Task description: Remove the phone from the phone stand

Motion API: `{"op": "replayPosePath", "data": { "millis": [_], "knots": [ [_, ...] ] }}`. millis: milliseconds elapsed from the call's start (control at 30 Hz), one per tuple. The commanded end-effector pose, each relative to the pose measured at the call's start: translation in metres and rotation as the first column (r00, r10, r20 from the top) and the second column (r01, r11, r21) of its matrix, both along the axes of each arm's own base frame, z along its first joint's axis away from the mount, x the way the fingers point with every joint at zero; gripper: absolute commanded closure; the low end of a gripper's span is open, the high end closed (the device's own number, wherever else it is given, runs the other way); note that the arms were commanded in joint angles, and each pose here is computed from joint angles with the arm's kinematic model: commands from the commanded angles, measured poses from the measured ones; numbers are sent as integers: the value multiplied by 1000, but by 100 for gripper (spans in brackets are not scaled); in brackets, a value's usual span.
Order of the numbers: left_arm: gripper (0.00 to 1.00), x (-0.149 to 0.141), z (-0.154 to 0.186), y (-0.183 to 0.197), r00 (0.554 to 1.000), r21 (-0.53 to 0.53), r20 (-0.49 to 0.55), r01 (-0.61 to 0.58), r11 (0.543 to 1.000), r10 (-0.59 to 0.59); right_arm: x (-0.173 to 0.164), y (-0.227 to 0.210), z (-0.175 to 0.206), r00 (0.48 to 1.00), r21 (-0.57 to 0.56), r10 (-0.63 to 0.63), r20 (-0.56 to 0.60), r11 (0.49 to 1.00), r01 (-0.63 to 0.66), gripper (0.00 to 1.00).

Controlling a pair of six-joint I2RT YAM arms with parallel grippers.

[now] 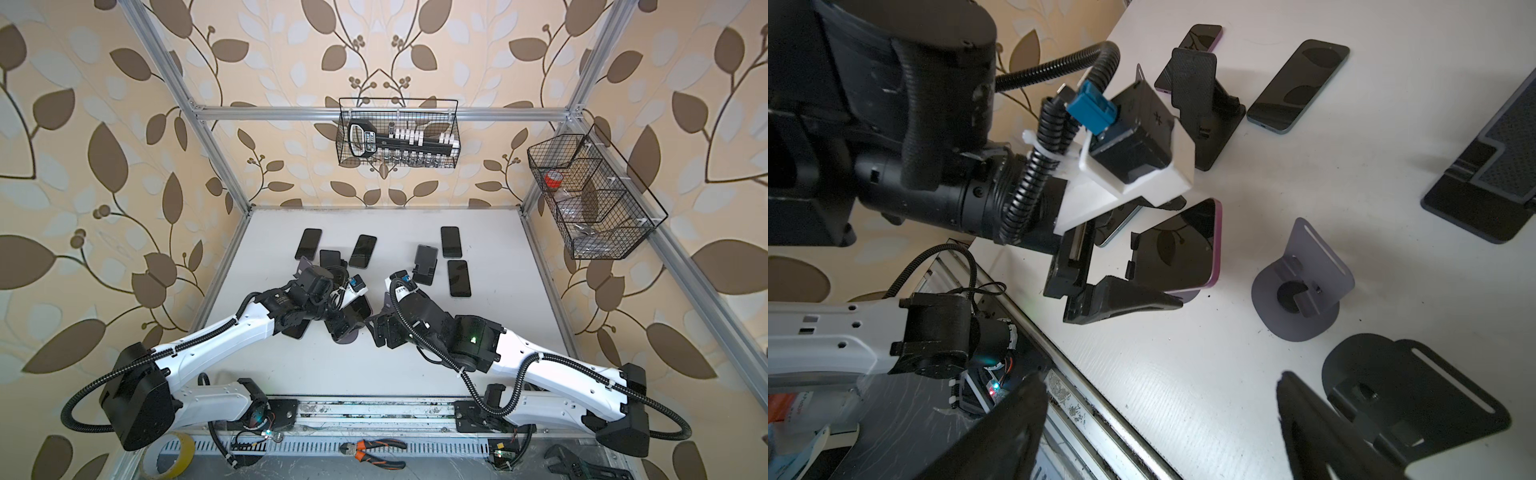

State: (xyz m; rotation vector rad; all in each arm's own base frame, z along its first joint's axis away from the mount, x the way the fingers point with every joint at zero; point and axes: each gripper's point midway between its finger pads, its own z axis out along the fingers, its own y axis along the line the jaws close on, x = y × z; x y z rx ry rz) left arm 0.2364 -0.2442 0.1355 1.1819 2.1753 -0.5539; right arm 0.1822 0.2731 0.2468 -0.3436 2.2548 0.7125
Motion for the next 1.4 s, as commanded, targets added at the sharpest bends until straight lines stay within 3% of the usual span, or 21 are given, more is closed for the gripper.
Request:
{"op": "replayPosePath", "data": {
  "millis": [0,1367],
  "knots": [
    [10,7,19,-10,998,-25,57,31,999,-30,1,-4,12,1000,3,-16,23,1000,16,12],
    [14,5,-12,0,997,74,51,56,996,-60,4,-1,15,1000,-11,-13,26,1000,13,11]
  ]
}}
